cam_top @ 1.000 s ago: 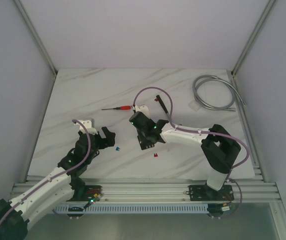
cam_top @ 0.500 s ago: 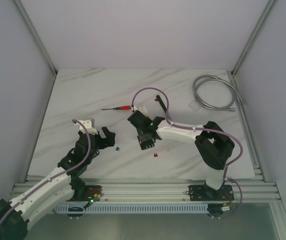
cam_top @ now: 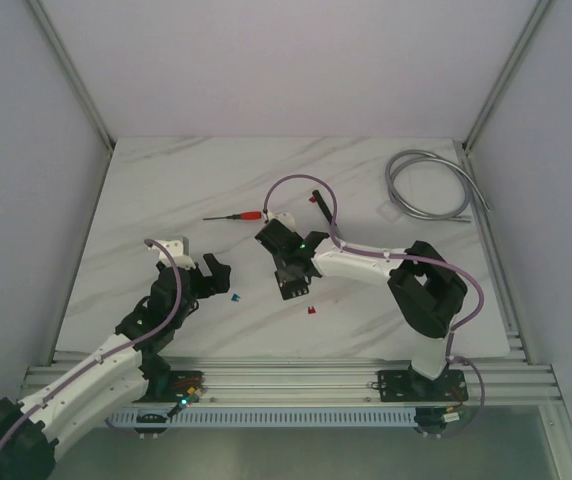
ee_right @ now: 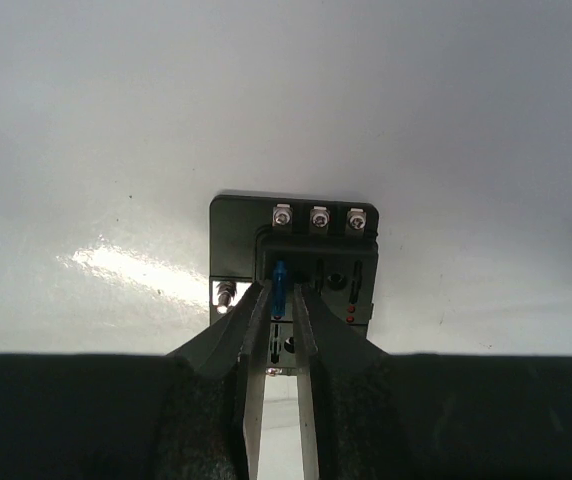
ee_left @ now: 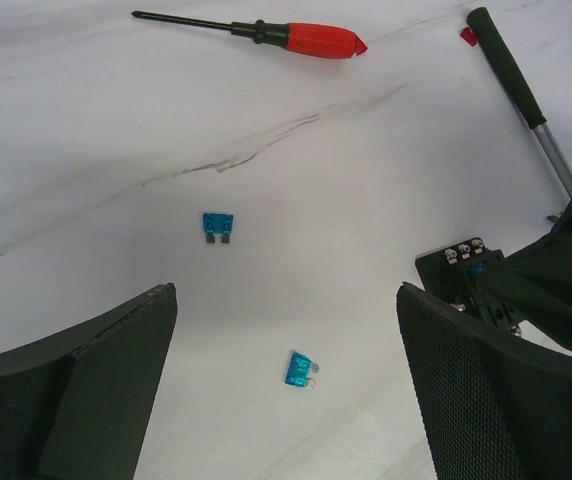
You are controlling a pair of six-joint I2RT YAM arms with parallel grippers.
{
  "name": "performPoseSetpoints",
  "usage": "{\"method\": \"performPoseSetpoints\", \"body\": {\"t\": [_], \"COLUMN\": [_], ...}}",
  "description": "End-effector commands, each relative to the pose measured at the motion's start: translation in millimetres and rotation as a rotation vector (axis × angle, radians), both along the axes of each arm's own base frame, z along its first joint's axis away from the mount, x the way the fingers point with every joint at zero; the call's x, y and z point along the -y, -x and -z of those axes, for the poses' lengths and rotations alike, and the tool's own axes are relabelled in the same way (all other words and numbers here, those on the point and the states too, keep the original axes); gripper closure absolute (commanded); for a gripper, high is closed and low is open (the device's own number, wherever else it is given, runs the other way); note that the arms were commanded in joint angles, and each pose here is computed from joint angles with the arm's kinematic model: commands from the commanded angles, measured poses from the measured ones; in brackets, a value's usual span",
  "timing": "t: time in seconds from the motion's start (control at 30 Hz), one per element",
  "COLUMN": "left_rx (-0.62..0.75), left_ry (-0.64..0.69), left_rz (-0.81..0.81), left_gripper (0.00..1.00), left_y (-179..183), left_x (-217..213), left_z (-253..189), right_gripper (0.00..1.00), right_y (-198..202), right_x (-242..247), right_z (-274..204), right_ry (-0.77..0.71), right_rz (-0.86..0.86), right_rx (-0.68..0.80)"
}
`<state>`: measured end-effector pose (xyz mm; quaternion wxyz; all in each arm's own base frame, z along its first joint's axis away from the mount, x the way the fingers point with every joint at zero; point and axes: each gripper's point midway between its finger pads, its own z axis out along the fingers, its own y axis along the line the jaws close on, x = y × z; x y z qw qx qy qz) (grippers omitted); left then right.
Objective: Snap on the fuse box
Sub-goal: Install the fuse at the fuse box base.
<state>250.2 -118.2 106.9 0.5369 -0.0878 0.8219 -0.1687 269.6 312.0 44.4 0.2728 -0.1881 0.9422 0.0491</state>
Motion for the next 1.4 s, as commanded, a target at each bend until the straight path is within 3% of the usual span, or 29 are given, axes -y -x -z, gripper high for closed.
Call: {"method": "performPoseSetpoints", "body": {"t": [0.0,0.57,0.9,1.13,1.37], "left_rx": [0.013,0.012,0.014,0.014,0.016], "left_ry": [0.000,0.000,0.001,0.000,0.002], "left_rz": [-0.008,-0.006,-0.005,-0.004,-0.005], "left_gripper": [0.00,0.00,0.00,0.00,0.00], "left_y": [-2.4,-2.1,-2.1,-2.0,-1.9], "left_x": [-1.5,-1.4,-1.2,-1.3,-1.3], "left_z": [-6.6,-6.4,-7.2,-7.0,-7.5], "right_gripper": [0.78,0.77,0.86,1.00,1.00], "right_y": [-4.7,-5.8,-1.7,4.0,8.9], "right_x": [-5.3,-7.6,0.4,7.0,26.4], "right_z": [-3.0,-4.5,7.6,20.3,36.0], "right_ry": [-0.006,-0.008,0.019,0.032,0.080], "right_rz": [0.013,0.016,0.035,0.044,0.077], "right_rx": [-0.012,-0.019,-0.069,-0.145,-0.244]}}
